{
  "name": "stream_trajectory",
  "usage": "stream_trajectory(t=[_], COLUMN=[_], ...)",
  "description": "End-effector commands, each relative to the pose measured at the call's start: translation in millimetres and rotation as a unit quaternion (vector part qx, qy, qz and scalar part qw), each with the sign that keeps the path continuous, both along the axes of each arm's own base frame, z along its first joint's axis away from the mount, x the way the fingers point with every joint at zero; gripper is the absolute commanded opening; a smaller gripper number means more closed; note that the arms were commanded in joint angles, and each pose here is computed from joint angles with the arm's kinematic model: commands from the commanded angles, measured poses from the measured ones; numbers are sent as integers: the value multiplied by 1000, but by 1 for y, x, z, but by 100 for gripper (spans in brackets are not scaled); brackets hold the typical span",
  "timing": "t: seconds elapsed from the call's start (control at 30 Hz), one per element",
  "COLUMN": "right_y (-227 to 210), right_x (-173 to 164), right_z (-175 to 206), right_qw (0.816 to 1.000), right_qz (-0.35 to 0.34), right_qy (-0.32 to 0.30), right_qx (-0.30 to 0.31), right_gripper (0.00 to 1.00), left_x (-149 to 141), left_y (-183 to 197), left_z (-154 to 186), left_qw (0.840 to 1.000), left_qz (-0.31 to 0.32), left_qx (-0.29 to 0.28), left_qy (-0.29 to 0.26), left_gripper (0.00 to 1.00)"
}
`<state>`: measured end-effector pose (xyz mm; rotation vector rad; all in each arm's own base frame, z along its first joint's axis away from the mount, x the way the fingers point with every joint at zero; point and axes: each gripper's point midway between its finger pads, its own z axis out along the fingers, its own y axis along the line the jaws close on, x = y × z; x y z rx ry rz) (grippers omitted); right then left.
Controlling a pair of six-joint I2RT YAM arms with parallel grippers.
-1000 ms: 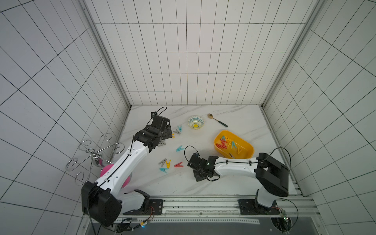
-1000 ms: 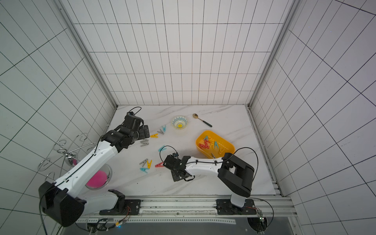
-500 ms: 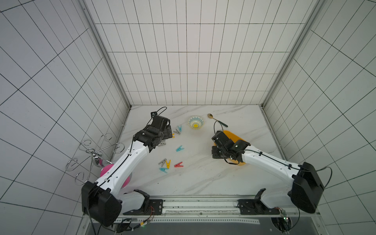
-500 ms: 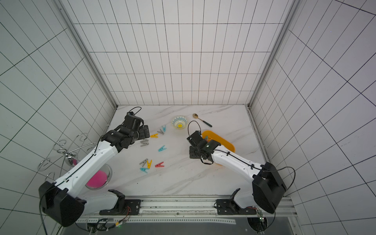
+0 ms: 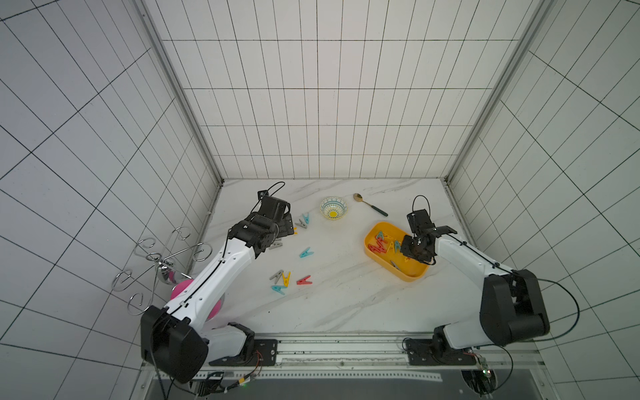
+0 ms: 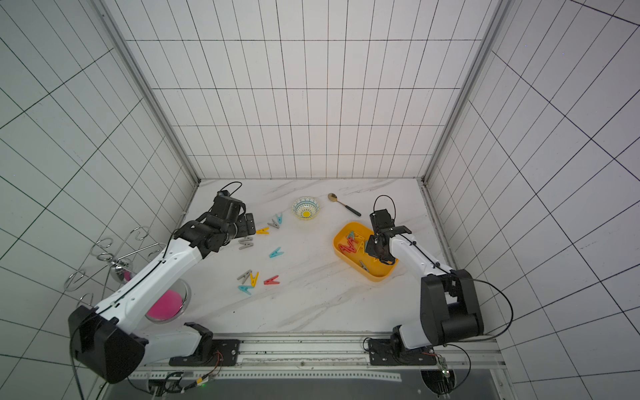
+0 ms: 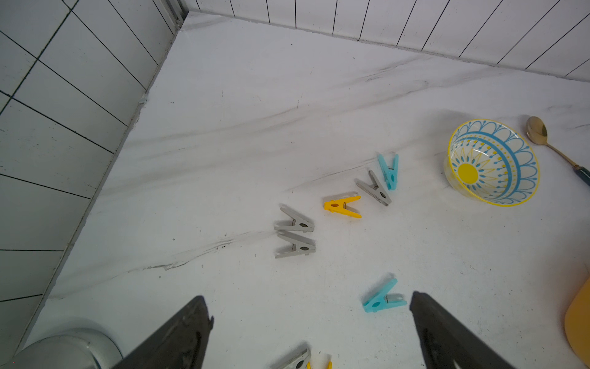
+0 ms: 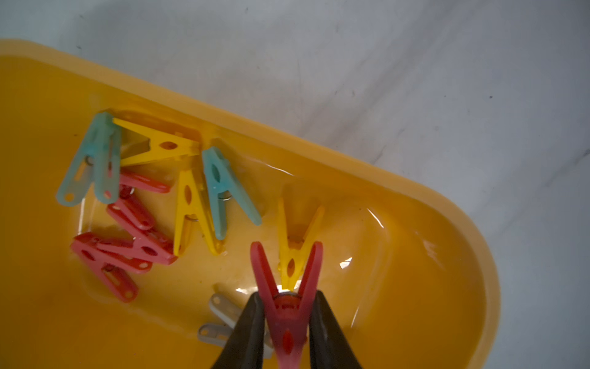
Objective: Put the clothespins into the storage box
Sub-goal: Place the clothespin in the storage box.
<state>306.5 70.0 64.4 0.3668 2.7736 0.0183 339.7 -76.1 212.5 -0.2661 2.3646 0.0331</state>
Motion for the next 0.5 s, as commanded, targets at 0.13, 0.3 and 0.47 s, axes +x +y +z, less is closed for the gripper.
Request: stream_trajectory(t=[0.13,0.3,0.47], right_y=[-10,-7,14], right_x=[7,8,6], right_z=[-17,-6,37], right_qw=[1000,1000,999], right_qz=[-8,5,43], right_qy=[15,11,-30], right_qx=[-18,-11,5], right_gripper=[31,37,39], left_x=[9,8,6], left_y=[-5,-3,-2], left_z=[3,2,2], left_qw=[1000,1000,1000], left_qz=[-3,0,1], left_qx=[-8,-4,-4], left_qy=[-8,-8,-8], left_gripper=[99,99,99])
